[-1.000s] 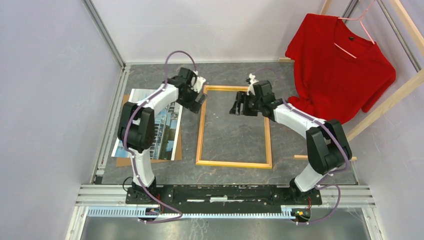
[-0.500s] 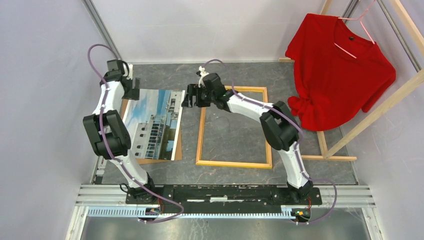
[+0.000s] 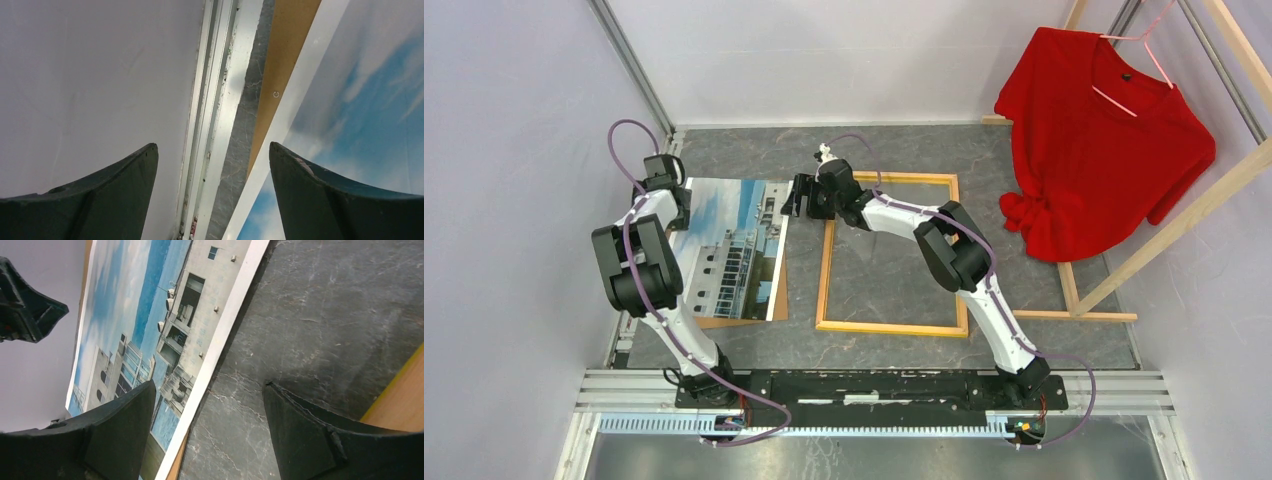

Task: Put the photo into the frame
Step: Pick up the photo at the center of the board, then turn over the photo from the photo frame.

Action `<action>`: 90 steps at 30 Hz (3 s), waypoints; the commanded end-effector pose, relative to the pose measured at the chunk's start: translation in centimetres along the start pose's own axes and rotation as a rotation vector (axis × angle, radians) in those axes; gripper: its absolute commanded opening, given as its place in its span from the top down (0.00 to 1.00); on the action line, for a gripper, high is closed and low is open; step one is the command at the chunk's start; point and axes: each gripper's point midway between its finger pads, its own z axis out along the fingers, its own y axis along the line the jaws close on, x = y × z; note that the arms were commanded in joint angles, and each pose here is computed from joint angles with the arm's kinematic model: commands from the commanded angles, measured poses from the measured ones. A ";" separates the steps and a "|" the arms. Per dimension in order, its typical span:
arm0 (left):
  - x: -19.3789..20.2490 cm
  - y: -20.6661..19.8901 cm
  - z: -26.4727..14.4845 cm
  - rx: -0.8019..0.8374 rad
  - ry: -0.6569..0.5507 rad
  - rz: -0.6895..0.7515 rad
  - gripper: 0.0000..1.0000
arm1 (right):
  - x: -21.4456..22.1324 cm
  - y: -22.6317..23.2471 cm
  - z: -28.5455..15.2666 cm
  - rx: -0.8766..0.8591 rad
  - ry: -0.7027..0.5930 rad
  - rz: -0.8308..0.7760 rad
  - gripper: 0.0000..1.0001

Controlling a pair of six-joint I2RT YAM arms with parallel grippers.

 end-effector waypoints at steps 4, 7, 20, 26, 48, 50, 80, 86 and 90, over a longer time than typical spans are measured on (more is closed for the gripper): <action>0.9 -2.0 2.5 0.058 0.010 0.040 0.12 | 1.1 -0.4 2.3 0.010 -0.023 0.055 0.16; 2.1 -3.9 3.0 0.134 0.041 0.068 0.12 | 1.6 -0.1 3.0 -0.014 -0.025 0.105 0.16; 4.4 -5.9 4.2 0.194 0.086 0.126 0.12 | 1.8 1.5 4.7 -0.124 -0.050 0.249 0.20; 4.3 -5.7 4.2 0.188 0.079 0.132 0.12 | 0.4 4.0 4.2 -0.244 -0.087 0.291 0.24; 2.2 -4.7 1.7 0.246 0.037 0.114 0.11 | -3.0 8.1 1.9 -0.376 -0.185 0.255 0.83; 2.3 -4.7 1.7 0.249 0.041 0.118 0.11 | -3.5 8.4 1.6 -0.376 -0.195 0.237 0.91; -4.4 -8.9 -8.6 0.510 -0.108 0.026 0.00 | -21.5 1.6 -43.0 0.332 -0.545 -0.594 1.00; -4.7 -10.2 -9.1 0.518 -0.115 0.043 0.01 | -19.6 -0.8 -47.5 0.706 -0.496 -0.709 1.00; -4.3 -10.2 -9.2 0.508 -0.109 0.053 0.01 | -17.4 -2.2 -46.7 0.855 -0.396 -0.759 1.00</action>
